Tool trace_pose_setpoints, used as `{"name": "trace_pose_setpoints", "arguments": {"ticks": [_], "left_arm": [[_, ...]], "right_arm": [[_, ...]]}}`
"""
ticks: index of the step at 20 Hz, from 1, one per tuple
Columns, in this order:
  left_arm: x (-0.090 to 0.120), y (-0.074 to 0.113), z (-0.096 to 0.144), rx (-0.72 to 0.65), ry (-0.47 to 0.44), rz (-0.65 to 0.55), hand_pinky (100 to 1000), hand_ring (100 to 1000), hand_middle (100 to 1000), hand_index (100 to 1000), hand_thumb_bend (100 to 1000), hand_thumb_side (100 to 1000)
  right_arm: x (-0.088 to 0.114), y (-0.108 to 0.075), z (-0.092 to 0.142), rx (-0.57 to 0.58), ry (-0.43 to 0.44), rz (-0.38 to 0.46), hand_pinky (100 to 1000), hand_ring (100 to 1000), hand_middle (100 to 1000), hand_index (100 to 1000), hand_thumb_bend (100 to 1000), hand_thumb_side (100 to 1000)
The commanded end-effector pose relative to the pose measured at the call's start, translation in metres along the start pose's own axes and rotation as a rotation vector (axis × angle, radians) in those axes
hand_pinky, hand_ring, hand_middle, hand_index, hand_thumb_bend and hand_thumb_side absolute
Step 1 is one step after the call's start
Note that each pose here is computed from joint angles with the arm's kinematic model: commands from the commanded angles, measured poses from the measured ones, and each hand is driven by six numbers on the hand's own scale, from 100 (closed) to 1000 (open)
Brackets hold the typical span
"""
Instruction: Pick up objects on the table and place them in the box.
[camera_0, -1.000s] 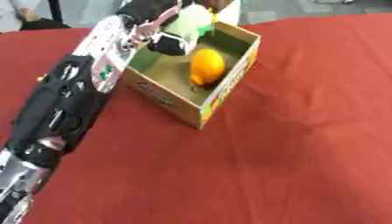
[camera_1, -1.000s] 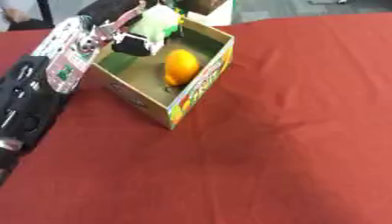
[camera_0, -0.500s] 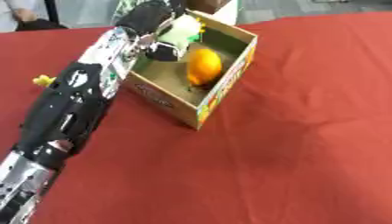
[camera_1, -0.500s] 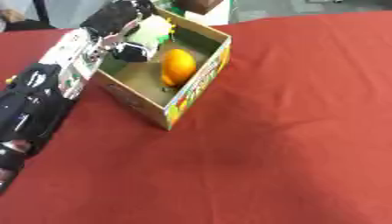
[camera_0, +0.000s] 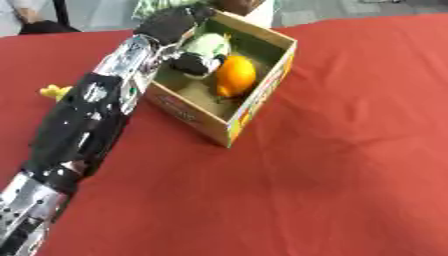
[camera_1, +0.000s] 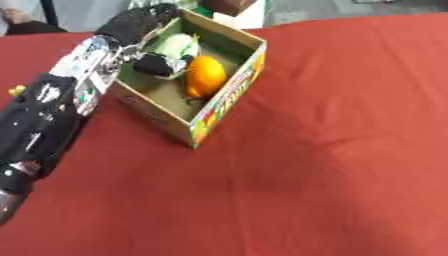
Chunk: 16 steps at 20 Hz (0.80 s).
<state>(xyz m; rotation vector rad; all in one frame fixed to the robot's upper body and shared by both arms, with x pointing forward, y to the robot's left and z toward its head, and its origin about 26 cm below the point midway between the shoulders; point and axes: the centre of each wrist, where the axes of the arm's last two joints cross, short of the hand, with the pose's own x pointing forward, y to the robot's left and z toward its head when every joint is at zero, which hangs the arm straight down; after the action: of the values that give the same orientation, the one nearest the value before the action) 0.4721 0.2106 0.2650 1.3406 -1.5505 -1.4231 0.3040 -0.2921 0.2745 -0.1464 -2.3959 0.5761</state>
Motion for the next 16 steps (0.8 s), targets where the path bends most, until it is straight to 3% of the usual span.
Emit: {"name": "trace_pose_setpoints", "arguments": {"ticks": [1,7,9,16], "left_arm": [[-0.009,0.014,0.001,0.055,0.037,0.014,767,910,959,1000,433,1000],[-0.014,0.010,0.004,0.136,0.067,0.081,780,911,966,1000,389,1000],[-0.015,0.013,0.005,0.152,0.065,0.109,767,901,946,1000,303,1000],[-0.037,0.053,0.036,0.236,0.033,0.178,746,882,912,1000,195,932]], "right_arm": [[0.007,-0.005,-0.002,-0.002,-0.018,0.019,899,834,660,912,286,791],[0.006,-0.005,0.000,-0.005,-0.008,0.019,900,834,659,912,286,791],[0.005,-0.005,0.001,-0.008,-0.004,0.019,900,834,659,913,285,791],[0.003,-0.007,0.005,-0.025,0.017,0.026,901,834,657,913,283,790]]}}
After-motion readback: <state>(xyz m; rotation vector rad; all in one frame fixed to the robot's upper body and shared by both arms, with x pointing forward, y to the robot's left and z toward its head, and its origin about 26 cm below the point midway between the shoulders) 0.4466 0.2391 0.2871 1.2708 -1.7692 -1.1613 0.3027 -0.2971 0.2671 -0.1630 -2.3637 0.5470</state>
